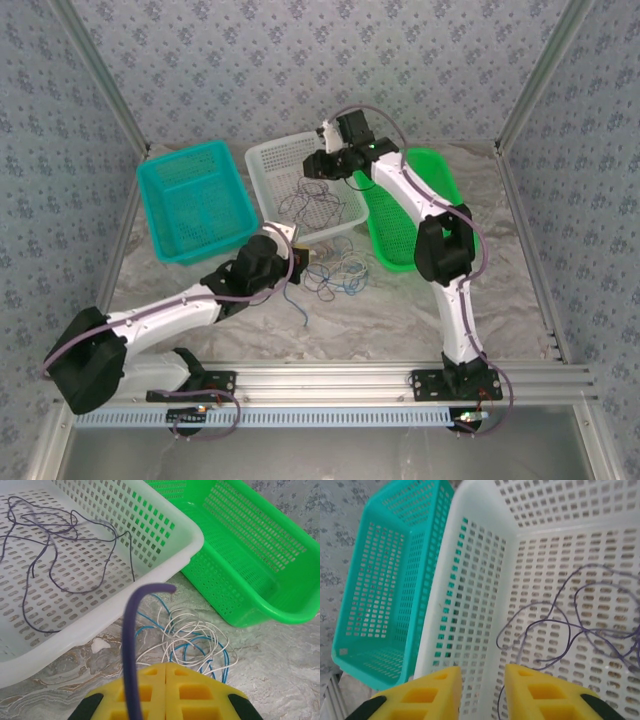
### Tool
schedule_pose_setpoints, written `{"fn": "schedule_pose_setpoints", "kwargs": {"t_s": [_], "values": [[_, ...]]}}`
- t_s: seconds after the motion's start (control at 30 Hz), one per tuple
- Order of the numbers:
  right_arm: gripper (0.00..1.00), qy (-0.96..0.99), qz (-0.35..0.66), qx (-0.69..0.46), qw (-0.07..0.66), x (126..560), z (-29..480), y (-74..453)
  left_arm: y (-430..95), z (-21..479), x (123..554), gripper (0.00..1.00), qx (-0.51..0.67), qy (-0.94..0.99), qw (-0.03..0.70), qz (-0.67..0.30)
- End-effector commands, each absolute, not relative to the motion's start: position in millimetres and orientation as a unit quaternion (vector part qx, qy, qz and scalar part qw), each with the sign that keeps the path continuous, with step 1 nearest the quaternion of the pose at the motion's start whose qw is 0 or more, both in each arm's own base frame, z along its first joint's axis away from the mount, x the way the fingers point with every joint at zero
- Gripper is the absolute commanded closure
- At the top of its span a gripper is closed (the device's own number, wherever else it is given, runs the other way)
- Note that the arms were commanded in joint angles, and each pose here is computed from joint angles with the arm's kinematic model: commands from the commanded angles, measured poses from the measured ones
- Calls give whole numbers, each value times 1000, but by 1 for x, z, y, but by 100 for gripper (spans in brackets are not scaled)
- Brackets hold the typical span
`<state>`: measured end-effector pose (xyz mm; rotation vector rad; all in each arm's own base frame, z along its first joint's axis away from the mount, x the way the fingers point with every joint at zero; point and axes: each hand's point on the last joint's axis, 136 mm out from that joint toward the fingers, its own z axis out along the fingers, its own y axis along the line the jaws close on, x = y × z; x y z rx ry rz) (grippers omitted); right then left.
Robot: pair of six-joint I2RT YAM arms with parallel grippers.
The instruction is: Untangle the cables
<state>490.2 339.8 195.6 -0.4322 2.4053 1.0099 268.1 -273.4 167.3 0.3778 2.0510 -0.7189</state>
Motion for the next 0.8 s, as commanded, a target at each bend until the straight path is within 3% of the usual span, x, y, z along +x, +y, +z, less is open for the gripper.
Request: {"fn": "schedule_pose_setpoints", "kwargs": {"t_s": [0.0,0.13,0.27,0.4,0.63,0.77], "values": [[56,885,381,-163,211,475,194,342,-265,173,269,97,146,827,463,-284],[35,894,355,-167,216,470,197,331,-262,182,269,97,140,823,470,-284],[24,880,356,-183,256,455,233,322,-259,199,268,96,133,814,485,-290],[24,868,341,-201,299,427,245,309,-255,211,270,96,126,810,493,-291],[31,864,265,-259,341,344,207,292,-254,226,271,95,107,810,490,-305],[31,853,273,-285,340,301,189,296,-254,229,273,95,92,816,478,-312]]}}
